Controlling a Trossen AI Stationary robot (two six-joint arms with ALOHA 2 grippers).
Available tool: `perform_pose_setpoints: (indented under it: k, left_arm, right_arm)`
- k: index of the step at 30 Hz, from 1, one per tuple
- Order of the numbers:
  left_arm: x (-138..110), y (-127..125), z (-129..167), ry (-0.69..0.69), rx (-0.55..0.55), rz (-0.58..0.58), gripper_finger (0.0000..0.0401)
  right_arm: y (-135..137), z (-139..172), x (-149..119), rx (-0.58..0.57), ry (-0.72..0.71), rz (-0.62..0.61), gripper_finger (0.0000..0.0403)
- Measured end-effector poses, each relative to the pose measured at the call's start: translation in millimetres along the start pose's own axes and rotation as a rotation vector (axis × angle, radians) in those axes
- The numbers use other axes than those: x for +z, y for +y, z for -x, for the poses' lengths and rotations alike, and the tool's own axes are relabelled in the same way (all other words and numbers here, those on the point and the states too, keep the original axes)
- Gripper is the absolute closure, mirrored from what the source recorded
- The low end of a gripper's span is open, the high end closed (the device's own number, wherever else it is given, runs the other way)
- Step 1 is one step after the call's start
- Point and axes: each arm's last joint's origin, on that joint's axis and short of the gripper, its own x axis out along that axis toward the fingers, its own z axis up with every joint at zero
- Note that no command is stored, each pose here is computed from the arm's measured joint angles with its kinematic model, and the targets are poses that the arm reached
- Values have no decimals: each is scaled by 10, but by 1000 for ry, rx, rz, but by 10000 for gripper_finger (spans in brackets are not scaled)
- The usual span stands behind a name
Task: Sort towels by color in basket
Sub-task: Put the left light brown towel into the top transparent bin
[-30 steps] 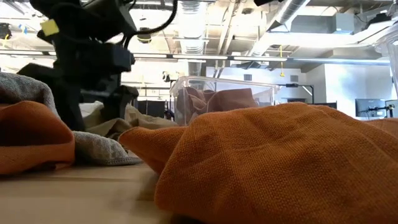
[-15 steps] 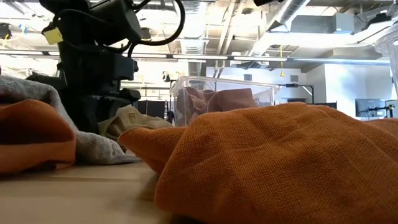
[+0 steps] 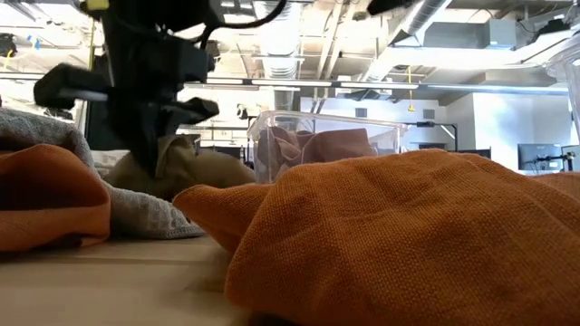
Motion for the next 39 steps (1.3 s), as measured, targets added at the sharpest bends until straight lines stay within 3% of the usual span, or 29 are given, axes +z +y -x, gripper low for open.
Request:
perform_pose_setpoints:
  k: [5, 10, 18, 22, 30, 36, 39]
  left_arm:
    - [75, 65, 237, 61, 55, -34, 386]
    - [101, 145, 690, 73, 171, -67, 395]
    - [79, 285, 1594, -117, 488, -46, 395]
    - [113, 341, 1903, -229, 651, -68, 395]
    - [298, 595, 2268, -337, 907, -147, 396]
    - [285, 873, 2504, -383, 1128, -118, 396]
    - [250, 990, 2552, -429, 1159, -108, 396]
  right_arm:
    - [100, -258, -67, 4, 73, 45, 269]
    - [144, -468, -114, -2, 112, 67, 269]
    - [93, -632, -137, -19, 128, 65, 269]
    - [75, -632, -128, -23, 121, 55, 269]
    - [75, -624, -113, -24, 107, 26, 269]
    - [145, -600, -117, -12, 106, 5, 269]
    - [185, -584, -130, -9, 116, -4, 269]
